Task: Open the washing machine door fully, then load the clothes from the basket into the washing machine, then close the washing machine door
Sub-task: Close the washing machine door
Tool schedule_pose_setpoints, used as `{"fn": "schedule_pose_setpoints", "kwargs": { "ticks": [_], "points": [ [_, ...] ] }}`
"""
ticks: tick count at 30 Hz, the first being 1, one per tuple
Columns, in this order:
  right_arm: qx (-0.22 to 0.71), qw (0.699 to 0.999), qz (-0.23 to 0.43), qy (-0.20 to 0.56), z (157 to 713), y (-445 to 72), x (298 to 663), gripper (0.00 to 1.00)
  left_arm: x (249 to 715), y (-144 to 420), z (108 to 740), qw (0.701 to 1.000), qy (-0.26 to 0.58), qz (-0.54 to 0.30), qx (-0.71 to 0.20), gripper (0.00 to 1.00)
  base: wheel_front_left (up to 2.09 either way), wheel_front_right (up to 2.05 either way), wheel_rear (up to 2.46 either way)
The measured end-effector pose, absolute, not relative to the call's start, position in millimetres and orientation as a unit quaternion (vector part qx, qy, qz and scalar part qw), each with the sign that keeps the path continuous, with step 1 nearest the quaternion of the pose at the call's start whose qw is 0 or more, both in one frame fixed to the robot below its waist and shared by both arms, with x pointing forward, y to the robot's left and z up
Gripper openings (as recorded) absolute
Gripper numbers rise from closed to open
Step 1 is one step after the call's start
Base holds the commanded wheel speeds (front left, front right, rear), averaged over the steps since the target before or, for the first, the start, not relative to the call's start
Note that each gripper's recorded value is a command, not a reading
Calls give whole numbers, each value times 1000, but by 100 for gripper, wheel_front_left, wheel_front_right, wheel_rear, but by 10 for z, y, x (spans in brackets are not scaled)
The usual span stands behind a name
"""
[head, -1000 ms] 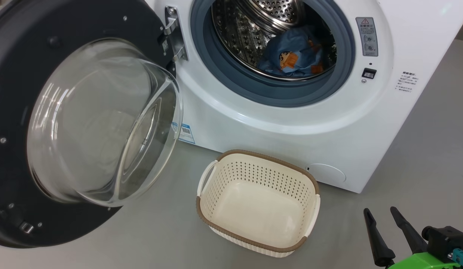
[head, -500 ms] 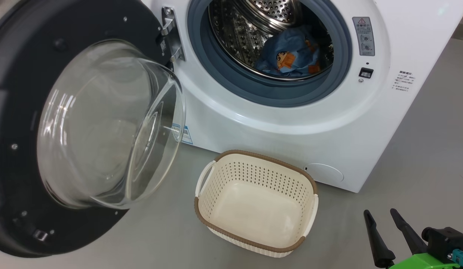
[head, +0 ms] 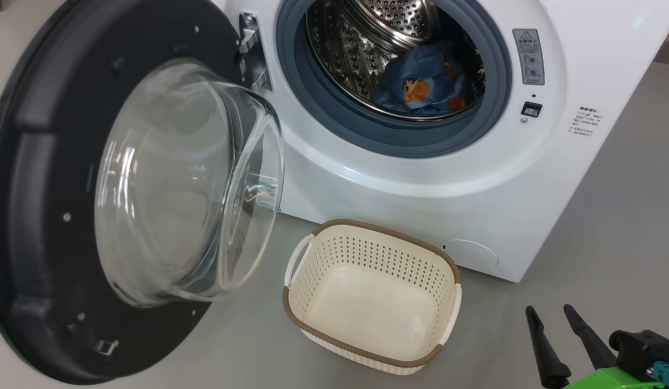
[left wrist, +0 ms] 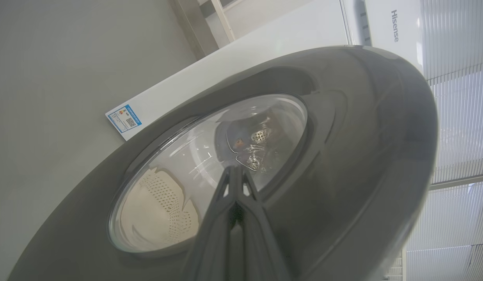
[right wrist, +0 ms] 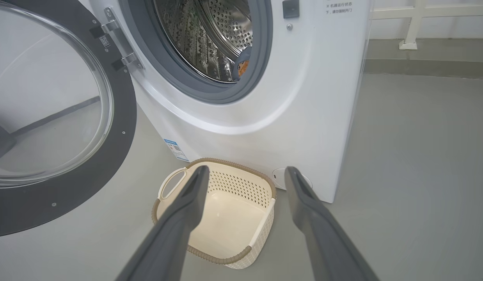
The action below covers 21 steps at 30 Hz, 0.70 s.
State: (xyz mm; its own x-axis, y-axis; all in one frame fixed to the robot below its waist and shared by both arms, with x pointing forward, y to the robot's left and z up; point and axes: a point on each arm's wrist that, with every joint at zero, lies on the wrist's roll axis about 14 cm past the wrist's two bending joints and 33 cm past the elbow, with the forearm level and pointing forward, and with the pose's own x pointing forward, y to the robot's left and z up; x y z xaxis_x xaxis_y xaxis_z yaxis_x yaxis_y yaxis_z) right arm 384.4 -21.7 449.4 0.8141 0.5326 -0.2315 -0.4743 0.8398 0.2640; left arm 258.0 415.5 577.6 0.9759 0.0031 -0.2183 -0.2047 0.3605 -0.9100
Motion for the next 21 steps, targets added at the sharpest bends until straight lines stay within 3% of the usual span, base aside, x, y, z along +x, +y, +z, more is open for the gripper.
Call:
{"fn": "schedule_pose_setpoints", "kwargs": {
  "ticks": [21],
  "points": [
    [108, 957, 226, 148, 4479, -485, 3838, 100, 3153, 2992, 5948, 787, 106, -124, -595, 0, 0, 0, 0]
  ]
}}
